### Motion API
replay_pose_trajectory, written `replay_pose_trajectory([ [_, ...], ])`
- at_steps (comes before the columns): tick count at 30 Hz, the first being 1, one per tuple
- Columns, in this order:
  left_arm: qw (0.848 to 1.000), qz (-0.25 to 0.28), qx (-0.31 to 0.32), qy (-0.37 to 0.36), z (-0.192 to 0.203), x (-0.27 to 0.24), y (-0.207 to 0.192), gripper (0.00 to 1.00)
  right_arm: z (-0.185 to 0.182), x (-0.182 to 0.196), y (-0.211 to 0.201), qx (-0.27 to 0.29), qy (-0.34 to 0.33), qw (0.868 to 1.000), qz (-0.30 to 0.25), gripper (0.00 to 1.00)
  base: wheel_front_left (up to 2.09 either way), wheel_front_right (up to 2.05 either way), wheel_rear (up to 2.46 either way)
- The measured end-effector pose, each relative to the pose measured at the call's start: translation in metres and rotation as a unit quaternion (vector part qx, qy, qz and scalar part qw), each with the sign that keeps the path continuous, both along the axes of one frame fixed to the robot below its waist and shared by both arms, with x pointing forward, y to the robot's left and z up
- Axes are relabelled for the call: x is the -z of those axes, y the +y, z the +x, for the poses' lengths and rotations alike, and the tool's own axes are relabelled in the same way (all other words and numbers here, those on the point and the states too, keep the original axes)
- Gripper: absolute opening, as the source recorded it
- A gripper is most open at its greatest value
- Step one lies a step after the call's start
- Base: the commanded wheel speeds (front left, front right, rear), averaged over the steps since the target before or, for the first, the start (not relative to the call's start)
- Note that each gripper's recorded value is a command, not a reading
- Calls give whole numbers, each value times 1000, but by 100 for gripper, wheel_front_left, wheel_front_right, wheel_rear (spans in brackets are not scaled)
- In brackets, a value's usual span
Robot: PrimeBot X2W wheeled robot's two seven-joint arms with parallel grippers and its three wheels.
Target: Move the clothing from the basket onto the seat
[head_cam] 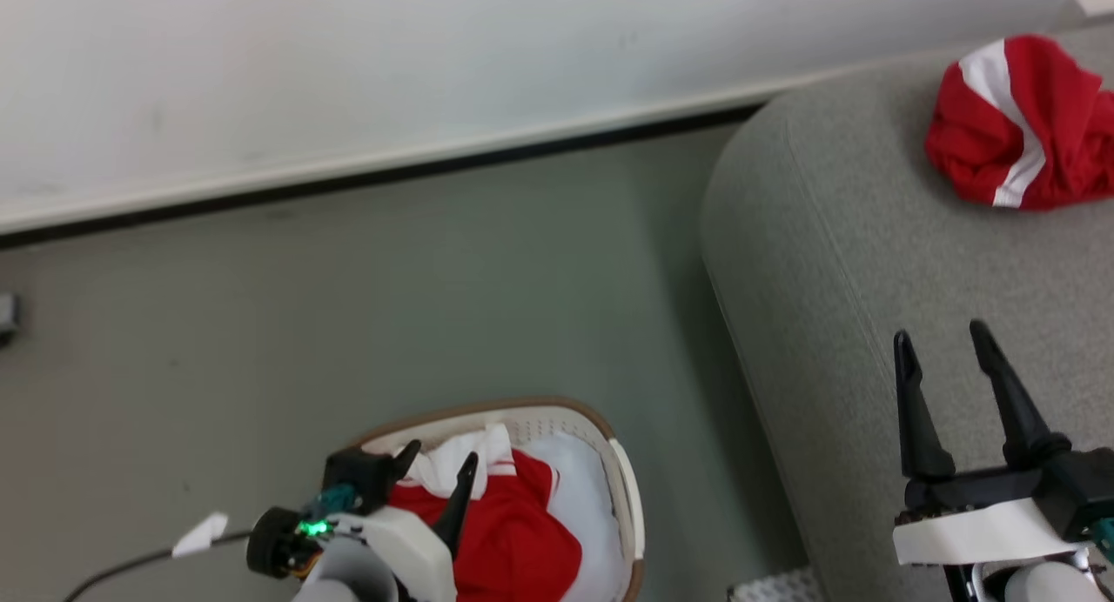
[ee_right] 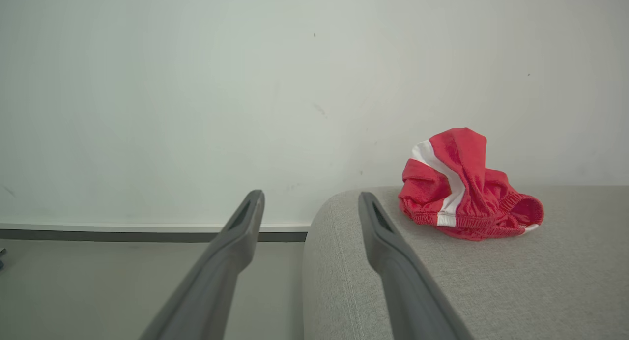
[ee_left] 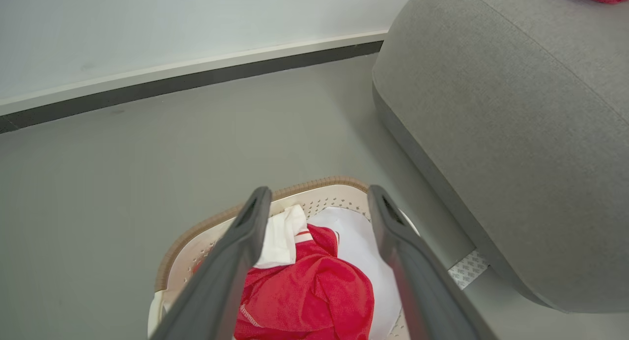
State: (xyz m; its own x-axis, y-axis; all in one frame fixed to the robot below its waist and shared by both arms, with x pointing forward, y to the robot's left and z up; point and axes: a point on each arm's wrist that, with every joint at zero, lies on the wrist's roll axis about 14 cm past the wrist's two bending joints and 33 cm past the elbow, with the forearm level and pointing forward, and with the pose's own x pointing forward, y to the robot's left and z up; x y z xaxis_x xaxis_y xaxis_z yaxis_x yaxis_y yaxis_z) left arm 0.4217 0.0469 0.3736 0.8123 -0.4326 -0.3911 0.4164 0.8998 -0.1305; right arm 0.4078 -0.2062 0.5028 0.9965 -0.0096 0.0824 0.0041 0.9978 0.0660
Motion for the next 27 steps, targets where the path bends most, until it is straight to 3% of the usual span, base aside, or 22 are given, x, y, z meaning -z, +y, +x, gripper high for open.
replay_pose_trajectory([
  [7, 990, 44, 60, 118, 4, 77, -24, 100, 26, 15, -15, 17, 11, 1000, -5, 100, 0, 0, 0],
  [14, 970, 84, 88, 212, 1, 149, -30, 100, 57, 40, -13, 7, 29, 999, -18, 100, 0, 0, 0],
  [19, 954, 115, 92, 261, -2, 196, -22, 100, 77, 69, -5, -9, 51, 998, -19, 100, 0, 0, 0],
  [27, 935, 164, 142, 281, -2, 253, -20, 100, 90, 122, 0, -20, 98, 995, -12, 100, 0, 0, 0],
])
